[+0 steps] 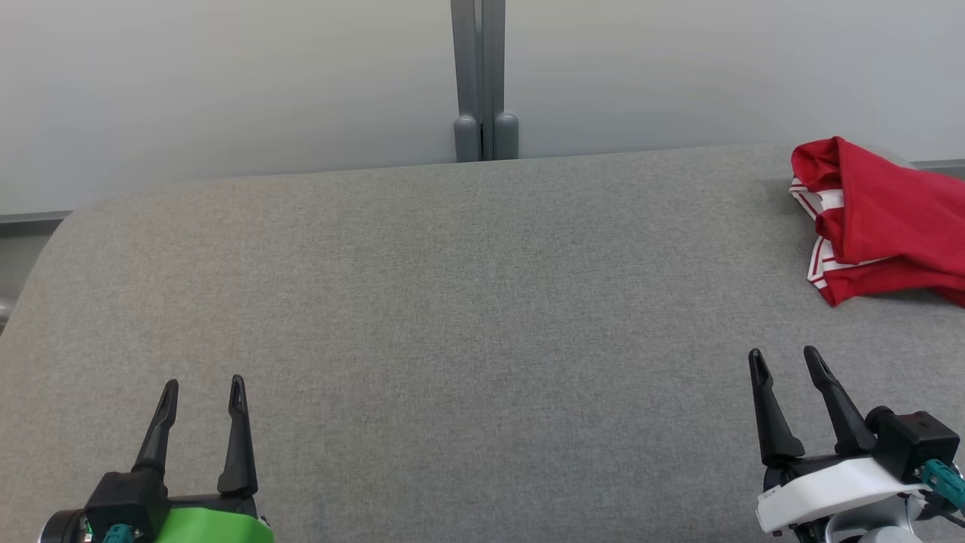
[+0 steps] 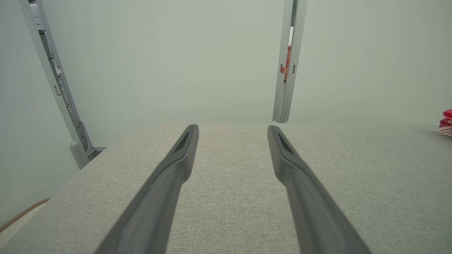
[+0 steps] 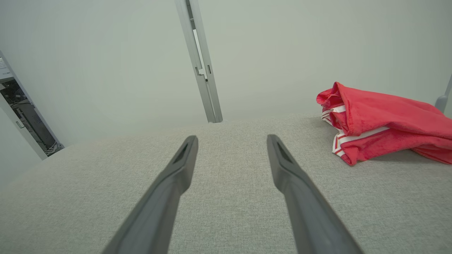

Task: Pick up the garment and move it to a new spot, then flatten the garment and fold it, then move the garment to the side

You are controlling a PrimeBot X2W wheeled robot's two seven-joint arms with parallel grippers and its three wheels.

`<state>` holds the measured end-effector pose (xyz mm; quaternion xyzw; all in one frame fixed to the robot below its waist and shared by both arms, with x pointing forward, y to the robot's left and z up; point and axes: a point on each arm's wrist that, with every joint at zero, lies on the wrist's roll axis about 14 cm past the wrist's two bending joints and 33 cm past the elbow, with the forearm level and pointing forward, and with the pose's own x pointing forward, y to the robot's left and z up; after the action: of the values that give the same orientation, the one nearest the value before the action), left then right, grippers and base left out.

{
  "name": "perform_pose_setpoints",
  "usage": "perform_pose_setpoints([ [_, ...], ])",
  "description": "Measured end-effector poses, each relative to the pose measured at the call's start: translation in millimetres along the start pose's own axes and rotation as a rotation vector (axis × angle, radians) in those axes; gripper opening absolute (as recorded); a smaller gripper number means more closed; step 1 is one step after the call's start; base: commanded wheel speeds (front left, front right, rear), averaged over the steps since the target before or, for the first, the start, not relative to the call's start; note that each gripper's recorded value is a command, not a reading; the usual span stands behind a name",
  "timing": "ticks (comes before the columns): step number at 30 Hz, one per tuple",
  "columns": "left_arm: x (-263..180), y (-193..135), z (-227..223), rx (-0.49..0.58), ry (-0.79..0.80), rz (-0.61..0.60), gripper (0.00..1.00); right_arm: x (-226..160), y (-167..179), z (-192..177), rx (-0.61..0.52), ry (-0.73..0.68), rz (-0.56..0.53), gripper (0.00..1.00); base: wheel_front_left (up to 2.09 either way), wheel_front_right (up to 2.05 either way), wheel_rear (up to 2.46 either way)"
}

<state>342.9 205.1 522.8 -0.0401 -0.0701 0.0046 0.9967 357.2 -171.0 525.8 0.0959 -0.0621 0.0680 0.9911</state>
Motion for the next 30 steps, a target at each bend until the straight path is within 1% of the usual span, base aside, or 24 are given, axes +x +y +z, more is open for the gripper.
perform_pose_setpoints([
  [6,0.1,0.5,2.9,0.001,-0.009,0.0,1.0,-1.3,-0.3,0.7,0.0,-0.001,-0.002,1.0,0.0,0.0,0.0],
  [7,-0.1,0.0,1.4,0.0,-0.004,0.0,0.0,-1.9,-0.6,-0.9,0.002,0.003,-0.004,0.0,0.0,0.0,0.0],
  [13,-7.4,-2.2,-22.1,-0.034,0.076,0.011,0.0,-11.5,-2.6,-23.3,0.037,0.072,-0.029,0.0,0.0,0.0,0.0],
  [30,-3.9,6.6,-31.1,-0.342,0.119,0.091,0.0,-7.6,-16.8,-27.6,0.318,0.092,-0.12,0.0,0.0,0.0,0.0],
])
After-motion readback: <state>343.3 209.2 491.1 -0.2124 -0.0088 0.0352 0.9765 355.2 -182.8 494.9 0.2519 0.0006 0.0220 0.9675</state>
